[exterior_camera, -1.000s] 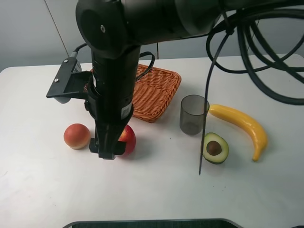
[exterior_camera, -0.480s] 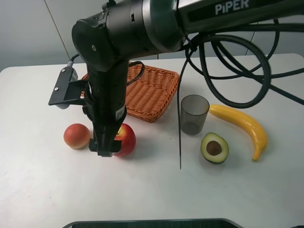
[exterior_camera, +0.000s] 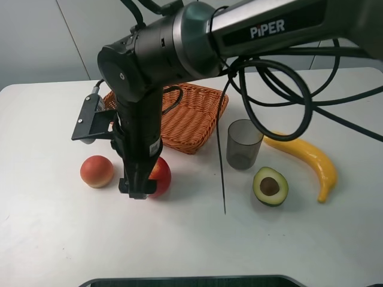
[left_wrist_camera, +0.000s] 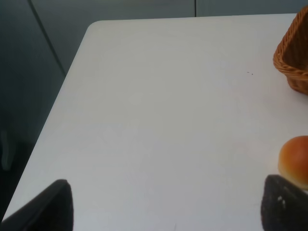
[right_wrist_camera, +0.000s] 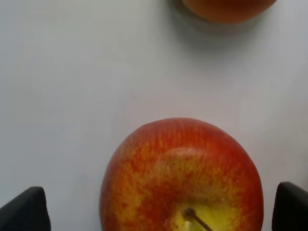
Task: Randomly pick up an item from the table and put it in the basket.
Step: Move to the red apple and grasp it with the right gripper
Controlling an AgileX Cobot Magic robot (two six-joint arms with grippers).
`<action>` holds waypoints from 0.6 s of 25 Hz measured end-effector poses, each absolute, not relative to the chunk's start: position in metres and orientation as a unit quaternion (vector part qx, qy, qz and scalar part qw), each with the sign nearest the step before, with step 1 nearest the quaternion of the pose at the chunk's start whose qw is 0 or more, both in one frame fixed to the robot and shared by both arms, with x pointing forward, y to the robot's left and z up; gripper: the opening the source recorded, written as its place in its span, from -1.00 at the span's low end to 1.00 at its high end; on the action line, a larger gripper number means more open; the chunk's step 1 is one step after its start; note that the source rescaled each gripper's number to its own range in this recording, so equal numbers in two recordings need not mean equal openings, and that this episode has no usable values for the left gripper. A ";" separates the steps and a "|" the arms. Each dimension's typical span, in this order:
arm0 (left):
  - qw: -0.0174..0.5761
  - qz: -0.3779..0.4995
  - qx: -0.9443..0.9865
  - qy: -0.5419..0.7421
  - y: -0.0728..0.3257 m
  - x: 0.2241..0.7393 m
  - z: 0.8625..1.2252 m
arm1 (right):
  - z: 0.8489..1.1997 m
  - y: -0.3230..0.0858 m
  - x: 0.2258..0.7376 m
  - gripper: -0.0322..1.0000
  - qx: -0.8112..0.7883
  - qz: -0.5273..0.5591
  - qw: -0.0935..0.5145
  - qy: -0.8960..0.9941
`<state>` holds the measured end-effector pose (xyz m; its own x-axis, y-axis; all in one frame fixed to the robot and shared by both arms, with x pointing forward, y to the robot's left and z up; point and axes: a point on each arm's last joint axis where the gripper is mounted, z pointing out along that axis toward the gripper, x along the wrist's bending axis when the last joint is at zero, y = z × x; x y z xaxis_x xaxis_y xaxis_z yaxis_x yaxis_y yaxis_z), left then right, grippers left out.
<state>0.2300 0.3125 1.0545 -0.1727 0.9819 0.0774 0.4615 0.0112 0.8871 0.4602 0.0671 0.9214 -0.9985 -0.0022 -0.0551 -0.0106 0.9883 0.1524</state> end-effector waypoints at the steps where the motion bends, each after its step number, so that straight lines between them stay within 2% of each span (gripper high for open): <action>1: 0.310 0.420 0.564 0.640 0.313 0.230 1.055 | 0.919 0.067 0.461 1.00 -0.005 0.073 0.029 0.997; 15: 0.309 0.421 0.564 0.640 0.313 0.230 1.055 | 0.906 0.068 0.468 1.00 -0.008 0.071 0.041 0.997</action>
